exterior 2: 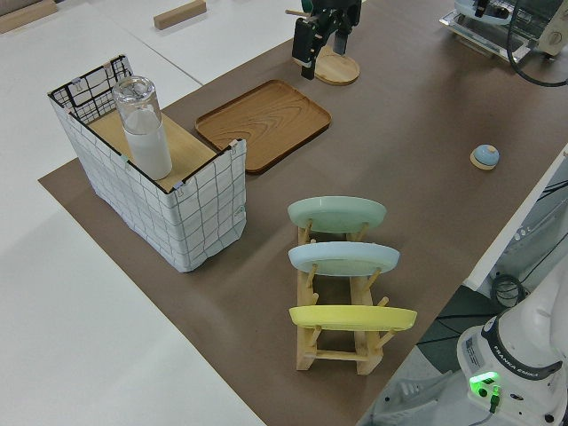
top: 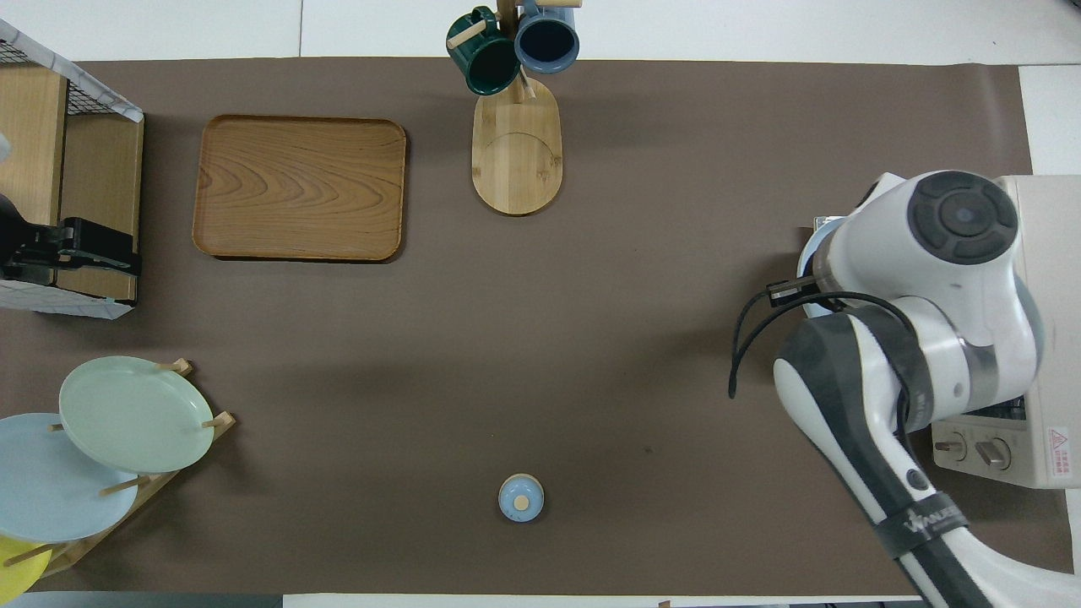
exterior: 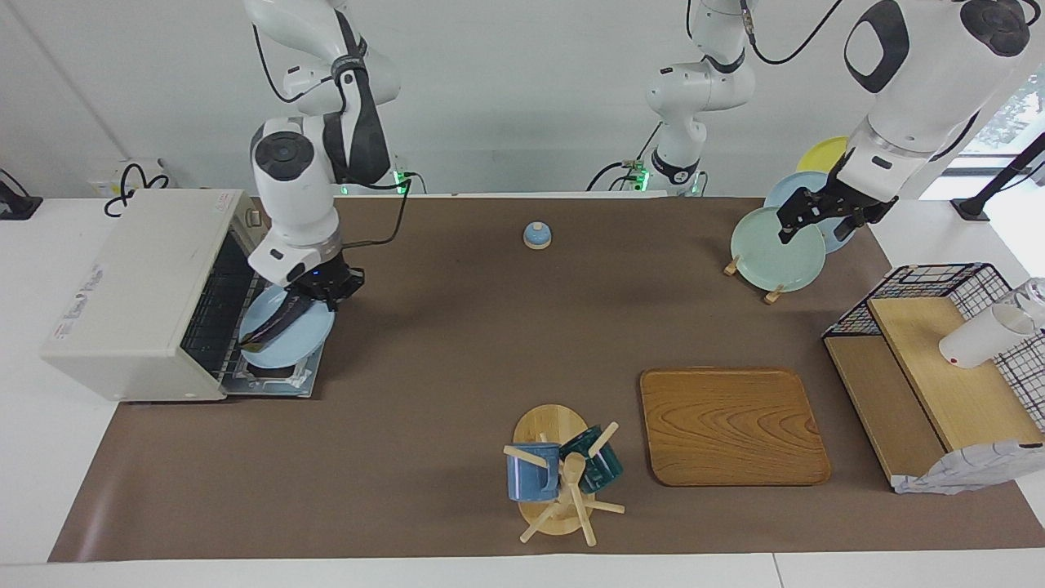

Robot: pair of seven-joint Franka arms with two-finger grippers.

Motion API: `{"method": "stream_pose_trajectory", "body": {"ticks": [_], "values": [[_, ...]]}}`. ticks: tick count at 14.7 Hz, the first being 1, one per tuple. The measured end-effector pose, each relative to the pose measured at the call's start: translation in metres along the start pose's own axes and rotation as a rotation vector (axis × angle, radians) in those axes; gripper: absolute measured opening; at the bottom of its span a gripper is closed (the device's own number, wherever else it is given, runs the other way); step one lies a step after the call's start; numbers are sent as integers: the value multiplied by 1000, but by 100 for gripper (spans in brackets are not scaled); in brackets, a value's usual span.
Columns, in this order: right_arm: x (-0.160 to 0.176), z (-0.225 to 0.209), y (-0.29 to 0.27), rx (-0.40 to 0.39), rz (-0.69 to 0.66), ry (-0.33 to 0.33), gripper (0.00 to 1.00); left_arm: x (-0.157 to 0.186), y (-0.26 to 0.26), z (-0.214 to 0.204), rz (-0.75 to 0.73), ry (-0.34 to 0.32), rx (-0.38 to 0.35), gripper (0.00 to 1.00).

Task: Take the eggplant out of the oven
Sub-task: 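Pull the plate with the eggplant out of the oven with the right gripper, then lower the plate onto the table center and open the right gripper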

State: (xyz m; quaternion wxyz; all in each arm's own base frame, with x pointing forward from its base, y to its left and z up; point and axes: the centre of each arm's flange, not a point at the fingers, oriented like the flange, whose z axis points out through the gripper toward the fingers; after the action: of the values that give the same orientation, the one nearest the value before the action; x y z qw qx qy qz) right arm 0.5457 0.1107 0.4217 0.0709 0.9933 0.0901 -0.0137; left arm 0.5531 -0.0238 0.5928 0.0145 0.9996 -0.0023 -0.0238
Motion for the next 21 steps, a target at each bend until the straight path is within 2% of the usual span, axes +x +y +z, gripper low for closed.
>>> {"method": "stream_pose_trajectory", "body": {"ticks": [3, 9, 12, 15, 17, 21], "values": [[0, -27, -69, -28, -9, -11, 3, 0, 0, 0, 0, 1, 0, 100], [-11, -52, -225, -45, -5, 32, 3, 1, -11, -1, -22, 3, -1, 100], [-1, -44, -302, -38, 12, 48, 3, 1, -21, -2, -38, 11, -2, 100], [2, -4, -373, -4, 10, 100, 3, 4, -22, -4, -27, 37, -2, 100], [0, 18, -392, 6, -5, 112, 3, 5, -22, -5, -26, 43, -2, 100], [4, 24, -397, 47, 0, 152, 3, 5, -22, -5, -27, 45, -2, 100]]}}
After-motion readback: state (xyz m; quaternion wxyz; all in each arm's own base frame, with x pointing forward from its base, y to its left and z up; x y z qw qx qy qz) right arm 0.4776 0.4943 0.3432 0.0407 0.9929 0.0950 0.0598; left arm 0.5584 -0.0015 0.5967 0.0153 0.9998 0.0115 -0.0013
